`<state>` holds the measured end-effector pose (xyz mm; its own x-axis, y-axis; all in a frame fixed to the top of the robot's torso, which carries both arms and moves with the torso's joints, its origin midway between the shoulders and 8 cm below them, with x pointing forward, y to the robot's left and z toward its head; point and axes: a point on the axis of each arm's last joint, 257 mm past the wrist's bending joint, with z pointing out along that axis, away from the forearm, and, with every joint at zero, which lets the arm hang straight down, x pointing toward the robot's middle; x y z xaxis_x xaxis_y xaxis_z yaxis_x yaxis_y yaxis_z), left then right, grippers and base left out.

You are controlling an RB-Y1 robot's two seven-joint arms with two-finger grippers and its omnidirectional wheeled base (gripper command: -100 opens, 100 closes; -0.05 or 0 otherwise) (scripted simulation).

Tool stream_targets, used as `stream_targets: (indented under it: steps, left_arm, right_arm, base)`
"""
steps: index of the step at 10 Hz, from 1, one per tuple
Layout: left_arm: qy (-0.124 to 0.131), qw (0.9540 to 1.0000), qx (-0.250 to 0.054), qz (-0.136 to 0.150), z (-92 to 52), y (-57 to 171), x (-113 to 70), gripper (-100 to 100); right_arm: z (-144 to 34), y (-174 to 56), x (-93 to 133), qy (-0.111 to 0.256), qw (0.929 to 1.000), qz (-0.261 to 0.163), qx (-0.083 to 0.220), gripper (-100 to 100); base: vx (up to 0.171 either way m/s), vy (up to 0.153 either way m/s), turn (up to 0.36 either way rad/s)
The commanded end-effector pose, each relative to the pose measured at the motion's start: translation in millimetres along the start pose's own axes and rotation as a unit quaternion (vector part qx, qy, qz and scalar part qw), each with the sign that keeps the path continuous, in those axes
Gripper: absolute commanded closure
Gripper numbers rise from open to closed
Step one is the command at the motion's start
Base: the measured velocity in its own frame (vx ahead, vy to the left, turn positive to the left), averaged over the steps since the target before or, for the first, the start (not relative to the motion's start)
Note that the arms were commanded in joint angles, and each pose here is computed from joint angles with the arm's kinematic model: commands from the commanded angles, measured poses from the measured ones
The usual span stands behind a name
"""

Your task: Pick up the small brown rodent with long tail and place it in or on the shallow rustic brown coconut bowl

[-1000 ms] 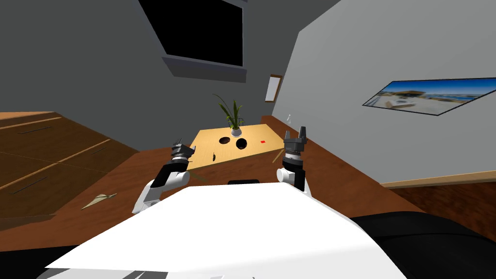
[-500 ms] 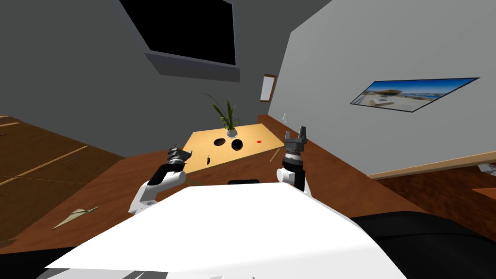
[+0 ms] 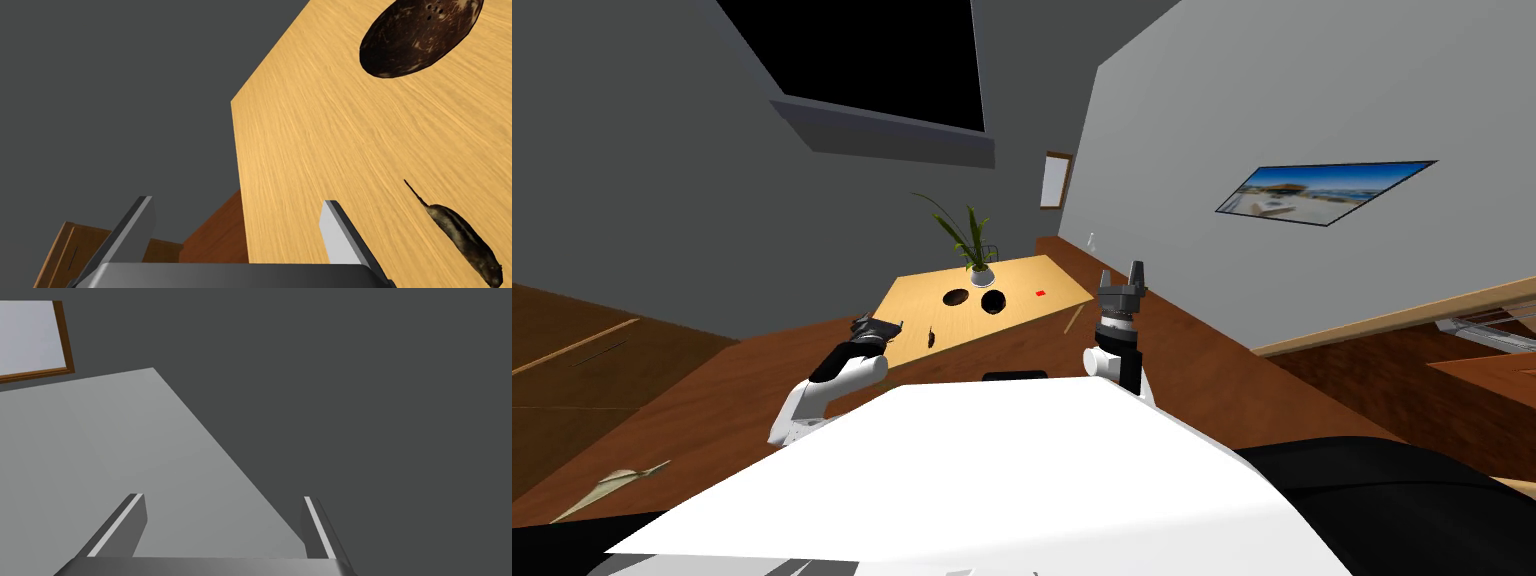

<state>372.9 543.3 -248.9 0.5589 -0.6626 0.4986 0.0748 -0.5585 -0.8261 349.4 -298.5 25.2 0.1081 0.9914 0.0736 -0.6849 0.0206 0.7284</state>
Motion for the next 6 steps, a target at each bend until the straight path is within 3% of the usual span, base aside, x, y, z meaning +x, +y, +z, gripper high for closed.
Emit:
stream_targets:
  steps: [1,2,3,4,5,6]
  left_arm:
    - [-0.037,0.9987,-0.014,-0.033,6.7,5,-28.0,-100]
    - [-0.045,0.9978,-0.022,-0.042,6.2,9,-32.0,-100]
    - [-0.074,0.9944,-0.031,-0.068,8.8,13,-55.3,-100]
    - [-0.081,0.9931,-0.037,-0.077,8.3,18,-59.1,-100]
    - [-0.11,0.9875,-0.045,-0.103,9.5,23,-82.4,-100]
    - [-0.117,0.9856,-0.051,-0.112,8.5,27,-85.2,-100]
  right_arm:
    - [0.0,0,0,0.0,1.0,0.0,0.0,0]
    - [0.0,0,0,0.0,1.0,0.0,0.0,0]
    - [0.0,0,0,0.0,1.0,0.0,0.0,0]
    - [0.0,0,0,0.0,1.0,0.0,0.0,0]
    - [0.0,0,0,0.0,1.0,0.0,0.0,0]
    - [0.0,0,0,0.0,1.0,0.0,0.0,0]
  base:
    - [0.042,-0.036,-0.167]
    - [0.032,-0.025,-0.092]
    - [0.03,-0.022,-0.171]
    - [0.025,-0.013,-0.092]
    - [0.029,-0.013,-0.173]
    - [0.029,-0.006,-0.083]
